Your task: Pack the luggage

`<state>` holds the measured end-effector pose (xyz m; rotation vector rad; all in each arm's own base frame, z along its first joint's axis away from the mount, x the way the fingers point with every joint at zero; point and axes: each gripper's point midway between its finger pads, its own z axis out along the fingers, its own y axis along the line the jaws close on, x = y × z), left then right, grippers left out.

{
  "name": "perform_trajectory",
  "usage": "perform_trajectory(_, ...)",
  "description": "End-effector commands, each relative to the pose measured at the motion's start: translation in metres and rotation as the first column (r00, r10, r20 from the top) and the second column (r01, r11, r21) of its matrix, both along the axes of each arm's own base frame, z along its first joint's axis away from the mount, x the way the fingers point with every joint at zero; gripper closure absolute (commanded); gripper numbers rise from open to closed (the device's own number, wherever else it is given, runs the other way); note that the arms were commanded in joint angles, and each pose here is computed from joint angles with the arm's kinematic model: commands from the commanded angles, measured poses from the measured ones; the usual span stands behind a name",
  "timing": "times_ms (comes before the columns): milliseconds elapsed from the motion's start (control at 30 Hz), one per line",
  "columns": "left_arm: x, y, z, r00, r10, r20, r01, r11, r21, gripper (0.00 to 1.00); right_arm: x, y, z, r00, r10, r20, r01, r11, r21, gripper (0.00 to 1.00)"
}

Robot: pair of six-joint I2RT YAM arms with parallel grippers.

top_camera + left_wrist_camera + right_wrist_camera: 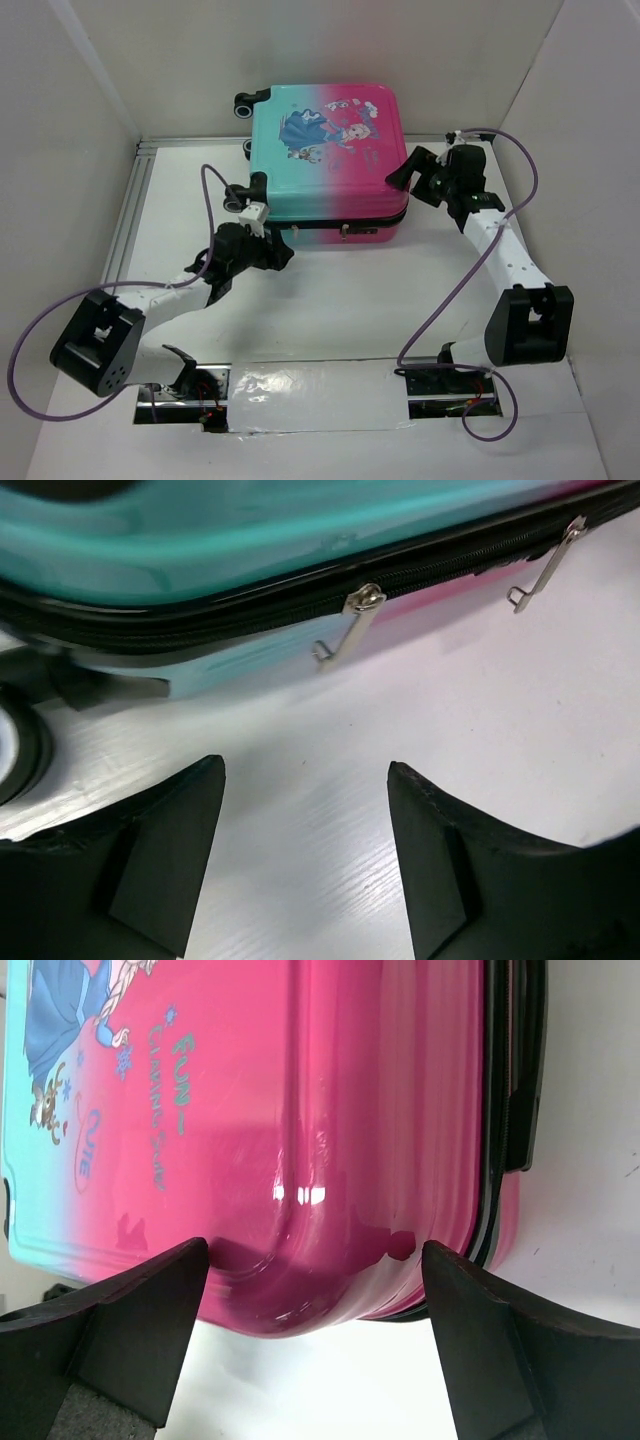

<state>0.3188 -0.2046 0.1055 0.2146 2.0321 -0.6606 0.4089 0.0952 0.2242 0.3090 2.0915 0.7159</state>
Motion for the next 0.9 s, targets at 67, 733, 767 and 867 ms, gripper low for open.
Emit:
perform_trajectory(67,0.023,-0.034,0.032,0.994,-0.024,0.102,0.03,0.998,-0.053,0.23,0.009,-0.011,-0.01,1.0,-0.007,-0.021,0.006,0.999,-0.032,0.07)
perform_trajectory(733,0.065,-0.03,0.046,0.957,0.263,0.12,-0.251,0.962,-0.107,0.27,0.019,-0.017,-0.013,1.0,0.009,-0.024,-0.01,1.0,-0.025,0.07)
perform_trajectory(767,0.065,-0.035,0.048,0.959,0.255,0.122,-0.242,0.964,-0.109,0.27,0.019,-0.017,-0.013,1.0,0.01,-0.024,-0.01,1.0,-0.025,0.07)
perform_trajectory(867,0.064,-0.04,0.052,0.955,0.267,0.129,-0.252,0.96,-0.118,0.31,0.022,-0.021,-0.008,1.0,0.0,-0.013,-0.001,1.0,-0.025,0.07)
